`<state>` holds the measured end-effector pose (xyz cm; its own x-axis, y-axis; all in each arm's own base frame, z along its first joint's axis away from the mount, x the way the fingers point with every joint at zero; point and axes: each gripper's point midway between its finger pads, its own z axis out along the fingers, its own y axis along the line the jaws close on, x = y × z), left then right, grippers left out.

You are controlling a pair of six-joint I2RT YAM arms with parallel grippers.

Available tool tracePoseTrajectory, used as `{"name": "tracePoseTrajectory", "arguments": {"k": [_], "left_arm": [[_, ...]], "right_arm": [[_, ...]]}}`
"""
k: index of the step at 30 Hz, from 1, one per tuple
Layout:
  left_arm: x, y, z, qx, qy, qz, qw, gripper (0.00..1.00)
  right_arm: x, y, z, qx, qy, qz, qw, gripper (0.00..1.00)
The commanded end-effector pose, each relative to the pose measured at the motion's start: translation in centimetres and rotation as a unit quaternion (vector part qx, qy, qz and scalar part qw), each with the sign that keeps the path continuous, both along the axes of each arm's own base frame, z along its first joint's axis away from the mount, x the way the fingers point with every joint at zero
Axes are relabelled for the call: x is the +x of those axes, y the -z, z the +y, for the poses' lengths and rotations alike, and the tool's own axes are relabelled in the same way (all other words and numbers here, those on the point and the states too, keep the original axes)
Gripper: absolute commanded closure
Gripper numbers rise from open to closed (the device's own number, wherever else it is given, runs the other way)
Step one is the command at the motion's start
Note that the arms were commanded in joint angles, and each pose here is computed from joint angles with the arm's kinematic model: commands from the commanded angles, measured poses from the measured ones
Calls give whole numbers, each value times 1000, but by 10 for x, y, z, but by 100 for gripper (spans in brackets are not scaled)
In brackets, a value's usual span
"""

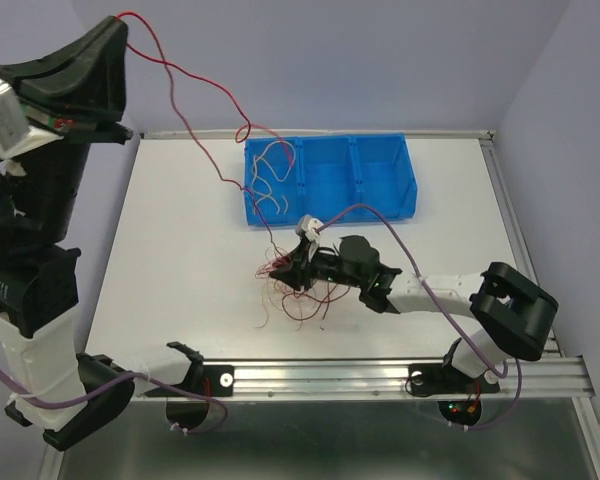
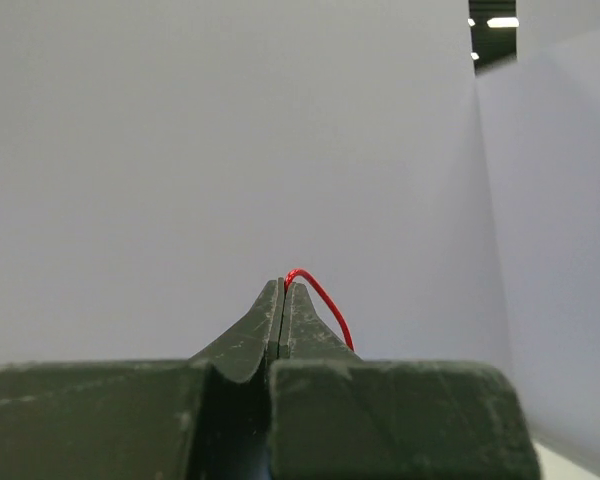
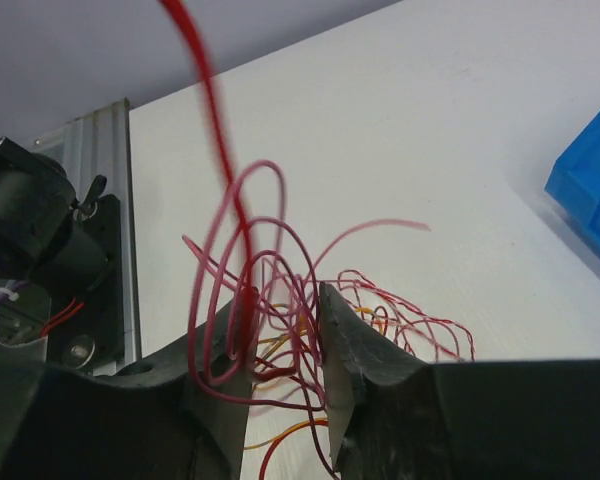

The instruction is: Untangle the cables

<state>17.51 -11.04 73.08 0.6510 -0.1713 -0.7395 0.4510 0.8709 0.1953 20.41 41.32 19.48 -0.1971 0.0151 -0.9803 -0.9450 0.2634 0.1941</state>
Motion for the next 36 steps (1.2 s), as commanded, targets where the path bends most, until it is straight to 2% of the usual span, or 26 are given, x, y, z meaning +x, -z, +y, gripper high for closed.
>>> {"name": "tracePoseTrajectory", "arguments": {"k": [1,2,3,4,7,9,10,12,16,17,19,24,25,29,36], "left_arm": [[-62,-55,57,-95,-52,-123,987,100],[-55,-49,58,-99,-65,-121,986,100],[-83,-61,79,-125,-80,-168,974,100],[-80,-58,77,-124,-84,-173,974,100],[-102,-68,100,-152,-116,-212,958,100],[-108,-71,102,-152,-119,-224,955,100],[-110,-72,100,-144,-117,-230,955,100],[-104,-67,90,-125,-107,-224,960,100],[-100,-54,80,-102,-94,-218,966,100],[-89,-45,70,-87,-89,-208,970,100],[-81,-33,62,-70,-81,-197,974,100],[-75,-8,49,-47,-60,-182,980,100],[-74,-4,47,-45,-55,-180,981,100],[-63,24,28,-22,-20,-154,988,100],[-42,79,-9,21,54,-95,994,100]], "right_arm": [[-5,19,2,-7,1,15,1000,64],[-5,22,4,-9,-1,17,1000,64],[-4,29,8,-15,-1,25,1000,64],[-4,32,10,-18,-2,29,999,64],[-1,48,16,-31,2,43,999,64],[-1,54,19,-36,3,51,998,61],[0,54,20,-36,3,51,998,44],[-3,35,18,-19,0,37,999,27],[-10,-9,5,20,0,2,1000,11],[-14,-35,-2,37,-2,-17,999,9],[-22,-47,-7,29,-16,-24,999,8],[-36,-118,-19,71,-32,-53,996,5],[-37,-125,-19,76,-32,-50,995,2],[-37,-160,-20,101,-29,-44,993,2],[-16,-199,-28,128,33,-96,987,1]]}}
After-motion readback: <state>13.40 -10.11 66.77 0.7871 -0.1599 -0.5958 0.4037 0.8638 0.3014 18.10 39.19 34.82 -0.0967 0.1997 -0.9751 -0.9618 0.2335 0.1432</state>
